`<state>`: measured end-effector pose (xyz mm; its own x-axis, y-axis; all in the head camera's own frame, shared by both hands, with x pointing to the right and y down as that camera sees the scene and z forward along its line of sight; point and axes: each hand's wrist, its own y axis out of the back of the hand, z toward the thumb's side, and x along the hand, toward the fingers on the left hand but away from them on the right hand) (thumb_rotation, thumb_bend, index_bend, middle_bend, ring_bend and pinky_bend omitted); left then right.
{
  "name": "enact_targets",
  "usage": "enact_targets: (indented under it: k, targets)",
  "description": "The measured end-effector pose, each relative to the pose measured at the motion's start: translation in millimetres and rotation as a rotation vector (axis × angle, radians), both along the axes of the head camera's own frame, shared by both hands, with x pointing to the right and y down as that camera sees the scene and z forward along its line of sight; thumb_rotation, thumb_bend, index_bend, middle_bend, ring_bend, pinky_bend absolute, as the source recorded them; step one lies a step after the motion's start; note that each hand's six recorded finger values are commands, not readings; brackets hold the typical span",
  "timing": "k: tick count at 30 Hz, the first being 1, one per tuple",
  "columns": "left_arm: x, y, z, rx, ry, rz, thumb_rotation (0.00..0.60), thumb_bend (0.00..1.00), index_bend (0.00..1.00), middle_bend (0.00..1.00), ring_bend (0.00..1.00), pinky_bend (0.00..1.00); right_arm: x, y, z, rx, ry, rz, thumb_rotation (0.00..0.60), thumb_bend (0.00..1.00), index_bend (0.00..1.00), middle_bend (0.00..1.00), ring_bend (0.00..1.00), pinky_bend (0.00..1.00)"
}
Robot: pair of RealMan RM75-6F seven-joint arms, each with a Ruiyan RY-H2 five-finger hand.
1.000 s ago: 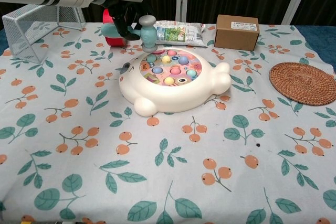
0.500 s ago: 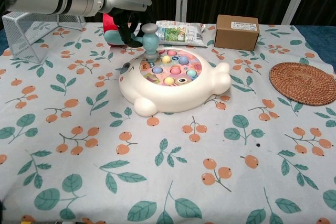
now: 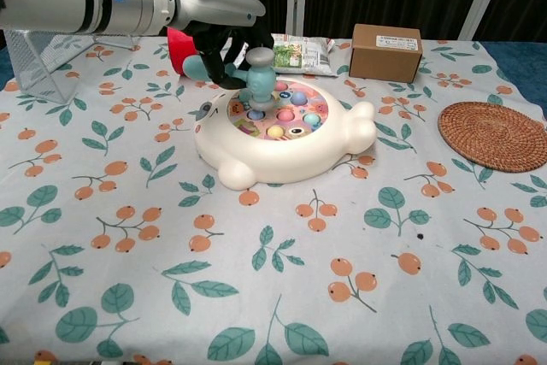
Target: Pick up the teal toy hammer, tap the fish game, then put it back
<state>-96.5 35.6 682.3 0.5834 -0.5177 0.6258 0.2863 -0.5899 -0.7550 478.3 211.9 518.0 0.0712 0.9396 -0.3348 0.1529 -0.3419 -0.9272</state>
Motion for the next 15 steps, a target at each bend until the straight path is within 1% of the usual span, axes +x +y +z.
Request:
enact_targets:
  k: [8, 12, 15]
  targets:
    - [-3.4, 4.8, 14.3, 0.009, -0.047, 0.012, 0.6, 0.64, 0.63, 0.65, 0.5, 0.54, -0.3, -0.3, 1.1, -0.004, 0.0, 0.001, 0.6, 0.18, 0.07, 0.18, 0.0, 0.0]
    - [-3.0, 3.1, 7.8, 0.014, -0.031, 0.004, 0.6, 0.64, 0.63, 0.65, 0.5, 0.54, -0.2, 0.0, -0.8, 0.003, 0.0, 0.001, 0.6, 0.18, 0.07, 0.18, 0.0, 0.0]
    - [-6.5, -1.7, -2.8, 0.025, -0.008, -0.017, 0.6, 0.64, 0.63, 0.65, 0.5, 0.54, -0.1, 0.4, -1.8, 0.006, 0.0, 0.001, 0.6, 0.18, 0.07, 0.18, 0.0, 0.0]
